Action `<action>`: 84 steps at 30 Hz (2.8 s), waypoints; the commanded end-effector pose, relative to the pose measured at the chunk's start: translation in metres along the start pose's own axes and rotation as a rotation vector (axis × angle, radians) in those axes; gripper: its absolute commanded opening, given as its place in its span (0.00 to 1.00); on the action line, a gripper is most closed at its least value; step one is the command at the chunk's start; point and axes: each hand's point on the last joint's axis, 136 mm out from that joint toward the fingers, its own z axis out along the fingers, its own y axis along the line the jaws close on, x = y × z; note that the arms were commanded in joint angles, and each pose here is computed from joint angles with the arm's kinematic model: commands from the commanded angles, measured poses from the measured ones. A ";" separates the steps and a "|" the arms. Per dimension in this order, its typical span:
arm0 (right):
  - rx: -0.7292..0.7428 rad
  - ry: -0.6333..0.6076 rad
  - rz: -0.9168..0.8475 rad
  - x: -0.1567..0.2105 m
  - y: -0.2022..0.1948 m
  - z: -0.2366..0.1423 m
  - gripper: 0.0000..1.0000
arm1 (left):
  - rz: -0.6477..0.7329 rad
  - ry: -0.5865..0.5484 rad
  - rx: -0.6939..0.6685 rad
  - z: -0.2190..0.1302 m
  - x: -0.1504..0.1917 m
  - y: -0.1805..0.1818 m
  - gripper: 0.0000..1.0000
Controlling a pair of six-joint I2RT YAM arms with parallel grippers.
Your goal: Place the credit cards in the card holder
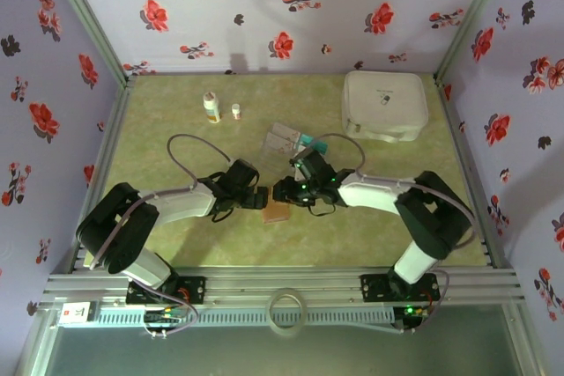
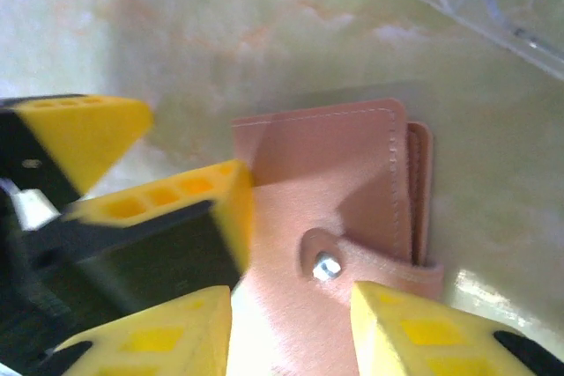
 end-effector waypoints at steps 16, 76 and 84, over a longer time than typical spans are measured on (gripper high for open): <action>0.285 -0.571 -0.156 -0.030 -0.040 -0.181 0.99 | 0.033 -0.318 -0.008 -0.093 -0.084 0.006 1.00; 0.812 -1.049 -0.179 -0.167 -0.271 -0.228 0.99 | -0.050 -0.681 -0.282 -0.041 -0.126 0.235 1.00; 0.841 -1.038 -0.205 -0.161 -0.266 -0.227 0.99 | -0.021 -0.691 -0.318 -0.042 -0.125 0.231 1.00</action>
